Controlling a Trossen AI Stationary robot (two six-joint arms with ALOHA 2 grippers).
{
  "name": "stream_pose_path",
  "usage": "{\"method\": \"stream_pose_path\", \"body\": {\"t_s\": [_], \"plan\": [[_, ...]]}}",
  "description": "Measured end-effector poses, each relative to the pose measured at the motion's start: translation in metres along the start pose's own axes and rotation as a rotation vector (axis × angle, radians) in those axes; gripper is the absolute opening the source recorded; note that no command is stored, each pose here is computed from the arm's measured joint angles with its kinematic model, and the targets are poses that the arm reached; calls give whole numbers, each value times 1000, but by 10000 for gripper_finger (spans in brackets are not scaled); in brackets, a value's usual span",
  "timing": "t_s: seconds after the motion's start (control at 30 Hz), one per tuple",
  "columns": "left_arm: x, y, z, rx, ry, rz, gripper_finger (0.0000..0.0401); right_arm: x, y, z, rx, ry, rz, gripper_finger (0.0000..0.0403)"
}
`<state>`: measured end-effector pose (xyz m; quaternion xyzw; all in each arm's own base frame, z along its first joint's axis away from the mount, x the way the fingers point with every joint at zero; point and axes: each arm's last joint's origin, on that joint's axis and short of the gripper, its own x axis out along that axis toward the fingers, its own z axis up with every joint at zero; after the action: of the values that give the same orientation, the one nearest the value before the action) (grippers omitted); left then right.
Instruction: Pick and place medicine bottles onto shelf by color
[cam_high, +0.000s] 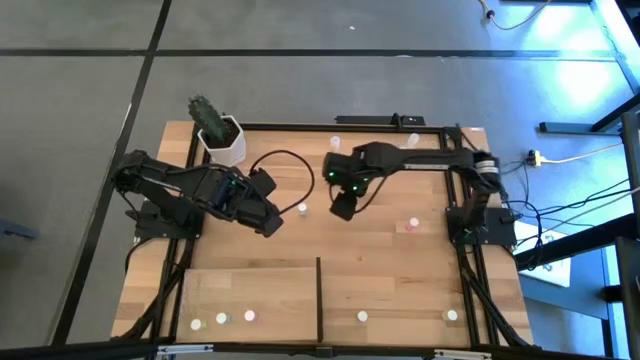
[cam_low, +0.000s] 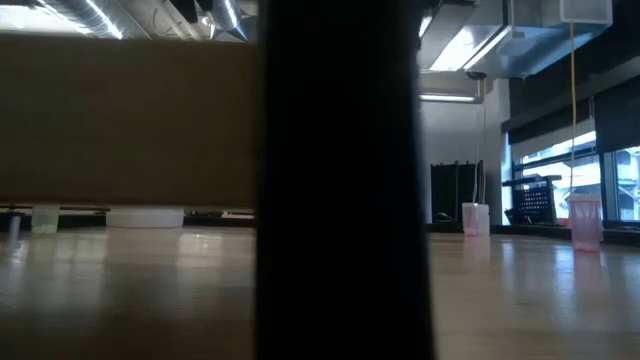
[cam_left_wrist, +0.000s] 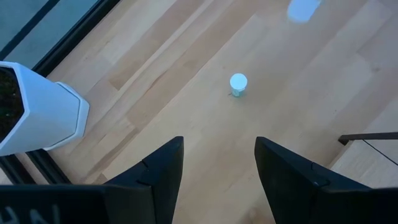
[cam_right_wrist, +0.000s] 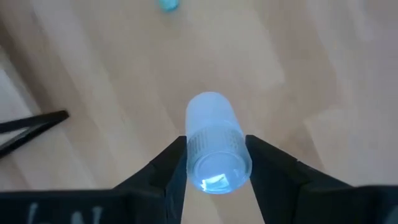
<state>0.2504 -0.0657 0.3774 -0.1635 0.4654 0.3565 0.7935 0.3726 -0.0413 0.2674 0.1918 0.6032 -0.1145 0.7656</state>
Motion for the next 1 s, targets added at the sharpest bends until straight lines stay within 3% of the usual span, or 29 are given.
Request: {"method": "stream_pose_path", "body": {"t_s": [0.4,0.73,1.0], "plan": [[-2,-2,-2,8,0,-6,192,57,3,16,-37,120,-46,151],[-2,-2,-2,10,-1,-7,192,84,13,15,-208,168,-78,151],[-2,-2,-3,10,-1,-6,192,89,15,14,-212,175,-76,158]]}}
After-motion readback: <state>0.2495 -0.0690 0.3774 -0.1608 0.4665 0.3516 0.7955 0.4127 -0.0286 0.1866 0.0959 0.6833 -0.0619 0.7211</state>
